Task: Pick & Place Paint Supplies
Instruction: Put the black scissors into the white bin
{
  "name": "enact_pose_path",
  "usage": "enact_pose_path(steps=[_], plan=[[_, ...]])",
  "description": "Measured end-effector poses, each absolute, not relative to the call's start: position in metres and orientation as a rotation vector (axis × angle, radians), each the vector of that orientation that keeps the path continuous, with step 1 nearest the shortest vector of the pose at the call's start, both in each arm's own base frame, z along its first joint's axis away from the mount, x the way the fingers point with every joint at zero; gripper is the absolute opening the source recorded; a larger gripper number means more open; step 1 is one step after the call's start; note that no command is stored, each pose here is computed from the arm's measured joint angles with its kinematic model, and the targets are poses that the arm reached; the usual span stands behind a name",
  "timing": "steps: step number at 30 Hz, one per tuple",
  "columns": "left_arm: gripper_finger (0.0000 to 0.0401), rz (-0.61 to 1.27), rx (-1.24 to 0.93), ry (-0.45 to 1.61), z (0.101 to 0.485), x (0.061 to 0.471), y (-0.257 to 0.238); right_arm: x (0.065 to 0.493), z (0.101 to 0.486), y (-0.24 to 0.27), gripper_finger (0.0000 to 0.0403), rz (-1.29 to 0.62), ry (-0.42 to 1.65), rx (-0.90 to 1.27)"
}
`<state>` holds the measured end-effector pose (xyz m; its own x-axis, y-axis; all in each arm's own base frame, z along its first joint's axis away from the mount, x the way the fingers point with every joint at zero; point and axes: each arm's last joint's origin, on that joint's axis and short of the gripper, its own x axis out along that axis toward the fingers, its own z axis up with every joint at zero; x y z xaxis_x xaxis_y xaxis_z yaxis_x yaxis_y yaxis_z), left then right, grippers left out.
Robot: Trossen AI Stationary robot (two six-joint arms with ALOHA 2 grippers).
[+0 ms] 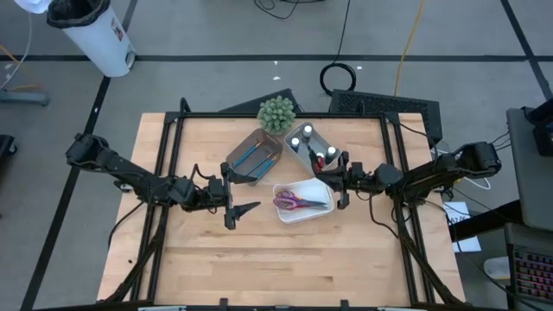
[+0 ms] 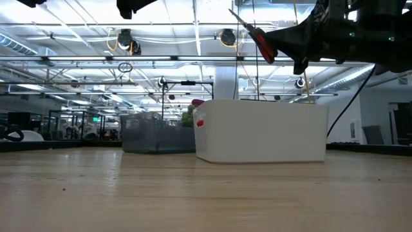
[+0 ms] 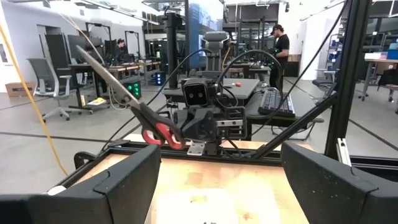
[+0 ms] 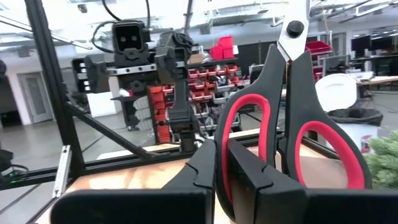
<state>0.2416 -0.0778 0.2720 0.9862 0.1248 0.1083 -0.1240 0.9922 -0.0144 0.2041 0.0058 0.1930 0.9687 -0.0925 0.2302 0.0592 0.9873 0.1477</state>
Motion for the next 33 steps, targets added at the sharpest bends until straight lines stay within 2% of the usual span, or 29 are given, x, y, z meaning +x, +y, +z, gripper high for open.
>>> enact_pose_path(steps=[19, 33], plan=[[0.034, 0.125, -0.007, -0.109, 0.272, 0.2416, -0.0778, 0.2043, 0.1921, 0.0056, 0.0009, -0.087, -0.23, 0.144], [0.034, 0.125, -0.007, -0.109, 0.272, 0.2416, -0.0778, 0.2036, 0.1947, 0.0131, 0.0009, 0.183, -0.237, 0.163]])
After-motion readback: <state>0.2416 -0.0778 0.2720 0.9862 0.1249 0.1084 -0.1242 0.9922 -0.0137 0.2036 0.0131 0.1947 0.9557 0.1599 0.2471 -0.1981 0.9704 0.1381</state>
